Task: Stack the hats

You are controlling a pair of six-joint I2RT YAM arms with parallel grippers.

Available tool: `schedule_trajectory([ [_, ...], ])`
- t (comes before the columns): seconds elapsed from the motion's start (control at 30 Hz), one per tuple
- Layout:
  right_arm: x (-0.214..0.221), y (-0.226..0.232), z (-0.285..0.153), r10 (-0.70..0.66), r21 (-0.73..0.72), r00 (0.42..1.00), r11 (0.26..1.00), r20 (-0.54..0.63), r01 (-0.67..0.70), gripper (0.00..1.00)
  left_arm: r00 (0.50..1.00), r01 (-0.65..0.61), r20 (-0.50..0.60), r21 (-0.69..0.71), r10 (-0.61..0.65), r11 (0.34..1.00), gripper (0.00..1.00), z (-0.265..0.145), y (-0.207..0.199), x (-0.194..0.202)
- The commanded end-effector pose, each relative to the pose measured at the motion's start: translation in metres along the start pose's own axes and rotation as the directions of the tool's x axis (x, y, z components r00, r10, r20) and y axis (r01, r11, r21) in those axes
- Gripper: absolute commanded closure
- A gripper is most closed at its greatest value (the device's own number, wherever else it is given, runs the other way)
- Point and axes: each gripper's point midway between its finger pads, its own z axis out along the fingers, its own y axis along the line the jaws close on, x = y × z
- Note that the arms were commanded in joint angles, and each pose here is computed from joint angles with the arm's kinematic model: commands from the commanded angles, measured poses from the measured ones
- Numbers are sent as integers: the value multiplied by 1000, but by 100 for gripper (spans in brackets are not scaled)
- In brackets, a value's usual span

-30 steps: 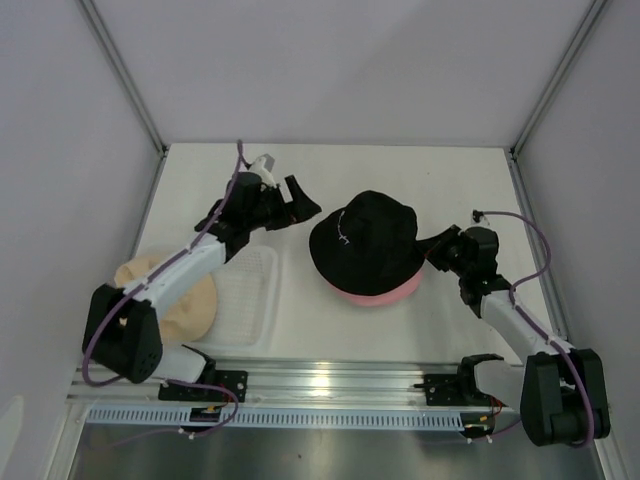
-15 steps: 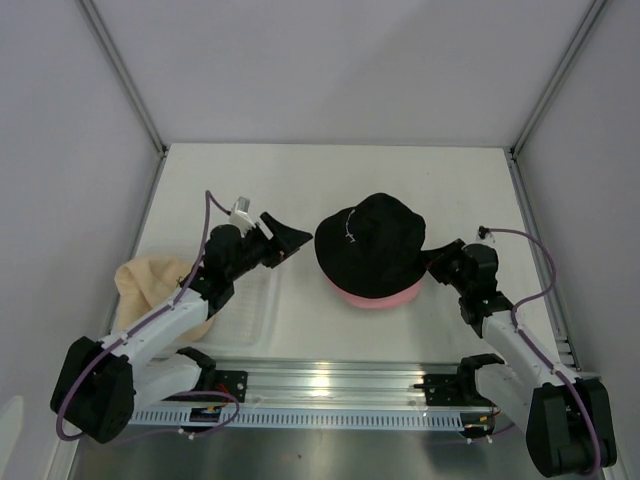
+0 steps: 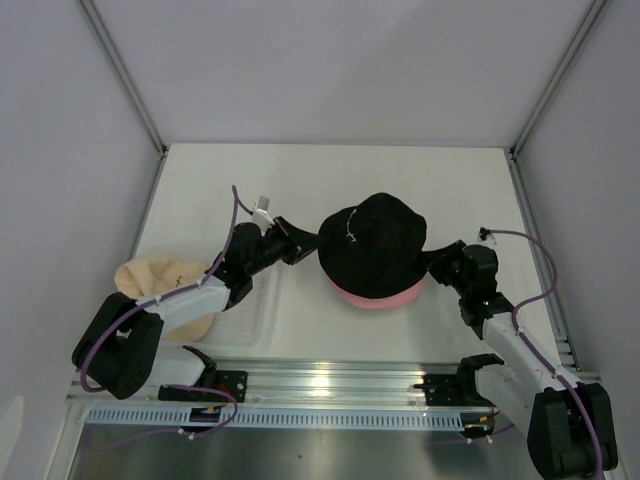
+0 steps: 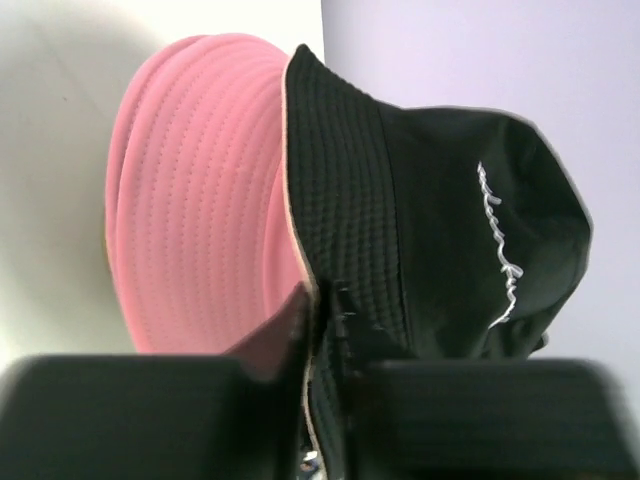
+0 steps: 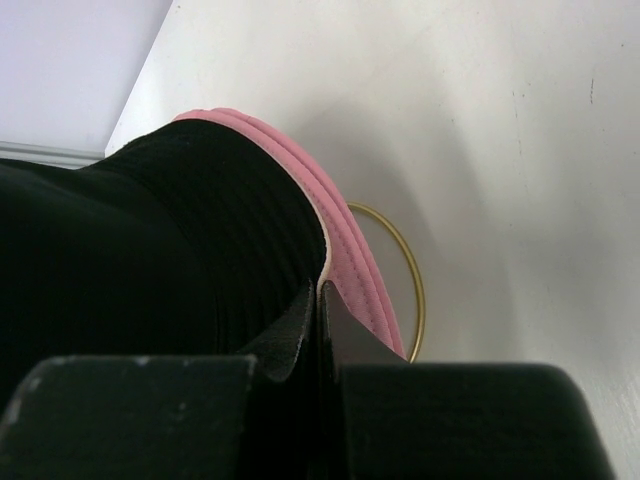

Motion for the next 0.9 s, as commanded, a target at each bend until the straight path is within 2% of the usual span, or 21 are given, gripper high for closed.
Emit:
schedule_trajectory([
  [0.0, 5, -17, 0, -13, 65, 1000, 998, -7, 13, 100, 1000, -16, 26, 91, 14, 996, 99, 5, -24, -6],
  [0.17, 6, -19, 2, -14, 76, 1000, 997, -11, 15, 100, 997, -63, 32, -96, 66, 993, 99, 10, 25, 1],
  [0.33, 7, -24, 4, -14, 97, 1000, 995, -16, 16, 100, 985, -169, -20, -224, 169, 960, 99, 6, 63, 31],
  [0.47, 7, -26, 6, -18, 101, 1000, 995, -13, 19, 100, 988, -157, -63, -352, 144, 923, 99, 7, 108, 45],
  [0.7, 4, -24, 7, -32, 112, 999, 993, -11, 34, 100, 991, -119, -113, -441, 76, 890, 99, 1, 157, 67],
  [0.87, 1, -23, 8, -38, 111, 999, 993, -4, 38, 100, 986, -160, -107, -475, 124, 865, 99, -7, 162, 61],
])
